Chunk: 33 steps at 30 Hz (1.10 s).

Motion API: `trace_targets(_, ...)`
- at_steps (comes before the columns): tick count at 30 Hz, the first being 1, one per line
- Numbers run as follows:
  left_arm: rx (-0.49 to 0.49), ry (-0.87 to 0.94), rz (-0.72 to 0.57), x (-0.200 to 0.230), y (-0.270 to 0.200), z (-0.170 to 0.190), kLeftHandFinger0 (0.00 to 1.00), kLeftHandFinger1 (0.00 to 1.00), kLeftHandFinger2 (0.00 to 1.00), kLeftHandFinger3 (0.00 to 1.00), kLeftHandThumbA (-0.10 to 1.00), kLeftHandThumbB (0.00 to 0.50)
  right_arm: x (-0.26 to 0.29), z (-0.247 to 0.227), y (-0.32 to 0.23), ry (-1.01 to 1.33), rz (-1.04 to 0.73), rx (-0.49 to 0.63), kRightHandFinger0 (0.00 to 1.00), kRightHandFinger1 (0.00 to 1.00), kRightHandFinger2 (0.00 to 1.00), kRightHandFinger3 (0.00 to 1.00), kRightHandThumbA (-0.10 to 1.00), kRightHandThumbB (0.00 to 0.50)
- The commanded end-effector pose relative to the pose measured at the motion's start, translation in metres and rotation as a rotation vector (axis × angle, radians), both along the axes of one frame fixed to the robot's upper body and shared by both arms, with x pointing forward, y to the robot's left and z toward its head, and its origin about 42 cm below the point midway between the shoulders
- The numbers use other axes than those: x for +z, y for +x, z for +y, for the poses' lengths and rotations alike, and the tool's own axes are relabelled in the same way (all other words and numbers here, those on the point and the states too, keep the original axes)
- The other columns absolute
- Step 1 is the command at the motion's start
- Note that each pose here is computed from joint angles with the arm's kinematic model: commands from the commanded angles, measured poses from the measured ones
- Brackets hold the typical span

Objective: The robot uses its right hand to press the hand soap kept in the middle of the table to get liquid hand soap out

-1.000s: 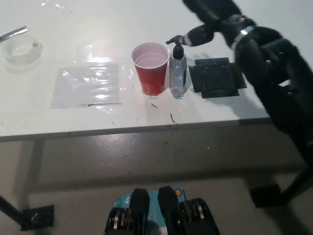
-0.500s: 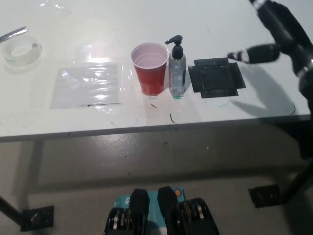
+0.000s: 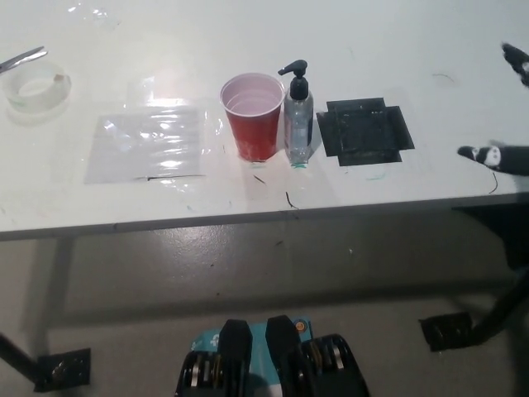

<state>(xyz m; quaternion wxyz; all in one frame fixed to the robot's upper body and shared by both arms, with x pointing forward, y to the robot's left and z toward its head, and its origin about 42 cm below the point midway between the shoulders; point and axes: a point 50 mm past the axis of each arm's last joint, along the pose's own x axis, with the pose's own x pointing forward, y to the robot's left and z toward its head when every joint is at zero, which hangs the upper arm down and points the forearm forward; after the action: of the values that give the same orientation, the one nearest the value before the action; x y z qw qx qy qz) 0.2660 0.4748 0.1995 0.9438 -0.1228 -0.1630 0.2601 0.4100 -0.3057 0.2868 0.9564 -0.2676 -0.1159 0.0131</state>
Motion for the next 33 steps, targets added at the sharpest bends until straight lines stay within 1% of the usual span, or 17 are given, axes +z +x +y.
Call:
trace_targets(1, 0.002, 0.032, -0.065, 0.015, -0.002, 0.006, 0.0, 0.0, 0.08, 0.33, 0.96, 0.095, -0.004, -0.008, 0.0, 0.205, -0.016, -0.072, 0.8, 0.84, 0.88, 0.96, 1.0, 0.237)
trace_targets(2, 0.003, 0.025, -0.068, 0.016, -0.001, 0.005, 0.0, 0.0, 0.08, 0.32, 0.96, 0.095, -0.006, -0.009, 0.0, 0.231, -0.013, -0.084, 0.76, 0.8, 0.85, 0.95, 1.0, 0.236)
trace_targets(3, 0.008, 0.042, -0.068, 0.017, -0.001, 0.004, 0.0, 0.0, 0.07, 0.32, 0.97, 0.087, -0.011, -0.012, 0.0, 0.283, 0.007, -0.109, 0.67, 0.74, 0.8, 0.92, 1.0, 0.268)
trace_targets(5, 0.005, 0.037, -0.067, 0.017, -0.001, 0.004, 0.0, 0.0, 0.07, 0.31, 0.98, 0.087, -0.02, -0.014, 0.0, 0.356, 0.016, -0.151, 0.54, 0.64, 0.71, 0.86, 1.0, 0.271)
trace_targets(6, 0.004, 0.039, -0.065, 0.017, -0.001, 0.005, 0.0, 0.0, 0.06, 0.3, 0.98, 0.099, -0.024, -0.016, 0.0, 0.384, 0.02, -0.17, 0.5, 0.61, 0.68, 0.84, 1.0, 0.252)
trace_targets(8, 0.01, 0.045, -0.053, 0.017, -0.001, 0.005, 0.0, 0.01, 0.09, 0.33, 0.99, 0.105, -0.033, -0.019, -0.001, 0.44, 0.033, -0.218, 0.45, 0.58, 0.65, 0.82, 1.0, 0.259)
trace_targets(9, 0.013, 0.035, -0.048, 0.017, -0.001, 0.005, 0.0, 0.01, 0.09, 0.32, 0.98, 0.115, -0.036, -0.021, -0.002, 0.456, 0.031, -0.228, 0.44, 0.56, 0.65, 0.81, 1.0, 0.258)
trace_targets(13, 0.003, 0.051, -0.062, 0.018, -0.001, 0.004, 0.0, 0.0, 0.06, 0.3, 0.99, 0.091, -0.041, -0.026, 0.0, 0.569, 0.068, -0.265, 0.41, 0.56, 0.65, 0.82, 1.0, 0.249)
trace_targets(15, 0.012, 0.048, -0.055, 0.018, -0.001, 0.004, 0.0, 0.0, 0.06, 0.3, 0.99, 0.098, -0.042, -0.028, 0.001, 0.592, 0.071, -0.261, 0.4, 0.56, 0.66, 0.83, 1.0, 0.245)
trace_targets(17, 0.0, 0.034, -0.055, 0.017, -0.001, 0.004, 0.0, 0.02, 0.09, 0.32, 0.98, 0.104, -0.044, -0.031, 0.002, 0.706, 0.098, -0.253, 0.41, 0.59, 0.68, 0.85, 1.0, 0.261)
trace_targets(19, 0.003, 0.037, -0.053, 0.017, -0.001, 0.004, 0.0, 0.02, 0.09, 0.32, 0.98, 0.102, -0.044, -0.031, 0.003, 0.744, 0.105, -0.253, 0.42, 0.59, 0.68, 0.86, 1.0, 0.245)
trace_targets(20, 0.005, 0.043, -0.065, 0.016, 0.001, 0.003, 0.0, 0.03, 0.1, 0.34, 0.98, 0.099, -0.04, -0.035, 0.008, 0.79, 0.102, -0.253, 0.37, 0.54, 0.66, 0.86, 1.0, 0.236)
trace_targets(21, 0.015, 0.047, -0.064, 0.016, 0.001, 0.002, 0.0, 0.02, 0.09, 0.33, 0.98, 0.097, -0.041, -0.035, 0.009, 0.823, 0.099, -0.246, 0.38, 0.55, 0.67, 0.86, 1.0, 0.242)
trace_targets(22, 0.016, 0.048, -0.064, 0.016, 0.001, 0.002, 0.0, 0.02, 0.09, 0.33, 0.97, 0.106, -0.041, -0.035, 0.009, 0.828, 0.099, -0.246, 0.39, 0.54, 0.67, 0.87, 1.0, 0.224)
trace_targets(23, 0.014, 0.052, -0.064, 0.016, 0.001, 0.002, 0.0, 0.03, 0.11, 0.34, 0.98, 0.104, -0.041, -0.036, 0.011, 0.873, 0.093, -0.254, 0.36, 0.52, 0.65, 0.85, 1.0, 0.235)
trace_targets(24, 0.018, 0.048, -0.061, 0.016, 0.0, 0.002, 0.0, 0.03, 0.11, 0.35, 1.0, 0.078, -0.042, -0.037, 0.012, 0.899, 0.091, -0.26, 0.3, 0.47, 0.64, 0.84, 1.0, 0.24)
trace_targets(33, 0.03, 0.035, -0.053, 0.018, 0.002, 0.002, 0.0, 0.03, 0.1, 0.34, 1.0, 0.099, -0.035, -0.035, 0.016, 0.93, 0.077, -0.26, 0.28, 0.46, 0.66, 0.84, 1.0, 0.245)
